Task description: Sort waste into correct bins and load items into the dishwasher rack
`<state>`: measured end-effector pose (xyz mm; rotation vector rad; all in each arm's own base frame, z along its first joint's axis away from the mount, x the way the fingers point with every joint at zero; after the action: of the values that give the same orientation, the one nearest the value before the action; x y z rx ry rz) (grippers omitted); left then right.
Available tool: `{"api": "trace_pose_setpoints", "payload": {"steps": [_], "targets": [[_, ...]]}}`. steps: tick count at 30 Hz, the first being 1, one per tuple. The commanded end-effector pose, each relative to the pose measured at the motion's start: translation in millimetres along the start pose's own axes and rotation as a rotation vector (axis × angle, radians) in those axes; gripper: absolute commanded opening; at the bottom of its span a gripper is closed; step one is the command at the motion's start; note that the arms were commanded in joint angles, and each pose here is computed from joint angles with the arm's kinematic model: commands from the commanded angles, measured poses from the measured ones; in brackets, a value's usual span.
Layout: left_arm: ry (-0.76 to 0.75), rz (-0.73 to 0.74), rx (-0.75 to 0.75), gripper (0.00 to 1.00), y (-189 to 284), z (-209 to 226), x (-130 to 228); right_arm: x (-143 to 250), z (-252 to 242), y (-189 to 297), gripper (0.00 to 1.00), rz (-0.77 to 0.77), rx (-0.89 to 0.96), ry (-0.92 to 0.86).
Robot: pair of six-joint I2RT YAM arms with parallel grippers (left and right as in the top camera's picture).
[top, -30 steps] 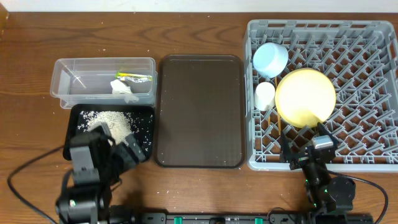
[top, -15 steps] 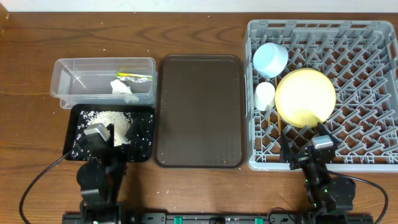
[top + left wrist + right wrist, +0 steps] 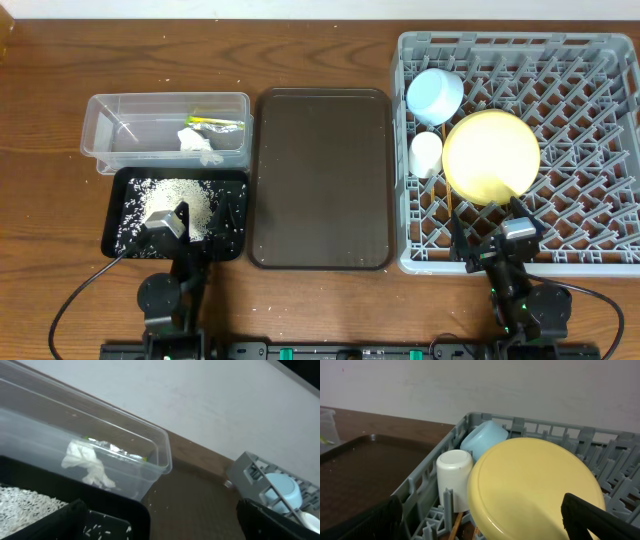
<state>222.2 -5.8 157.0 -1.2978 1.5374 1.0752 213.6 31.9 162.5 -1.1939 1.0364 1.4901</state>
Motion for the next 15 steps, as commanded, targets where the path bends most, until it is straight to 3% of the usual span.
{"api": "trace_pose_setpoints", "payload": {"steps": [1,15], "targets": [[-0.024,-0.035,-0.041,0.98,1.2,2.7,-4.5,0.4,1.4,0.2,0.99,0.000,-0.004,0.013],[-0.162,0.034,-0.107,0.98,6.6,1.5,15.5,0.4,1.4,0.2,0.99,-0.001,-0.005,0.013]]}}
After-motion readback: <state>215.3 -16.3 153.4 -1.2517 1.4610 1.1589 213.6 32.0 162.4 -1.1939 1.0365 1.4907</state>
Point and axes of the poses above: each gripper's point midway between its finger pads, its own y axis back along the fingers, its own z axis along the line the jaws close on, x = y × z, the point moved 3 cm from there along y, back along the fingers, and after that the axes turned 12 degrees about -y, right-handed, at the moved point
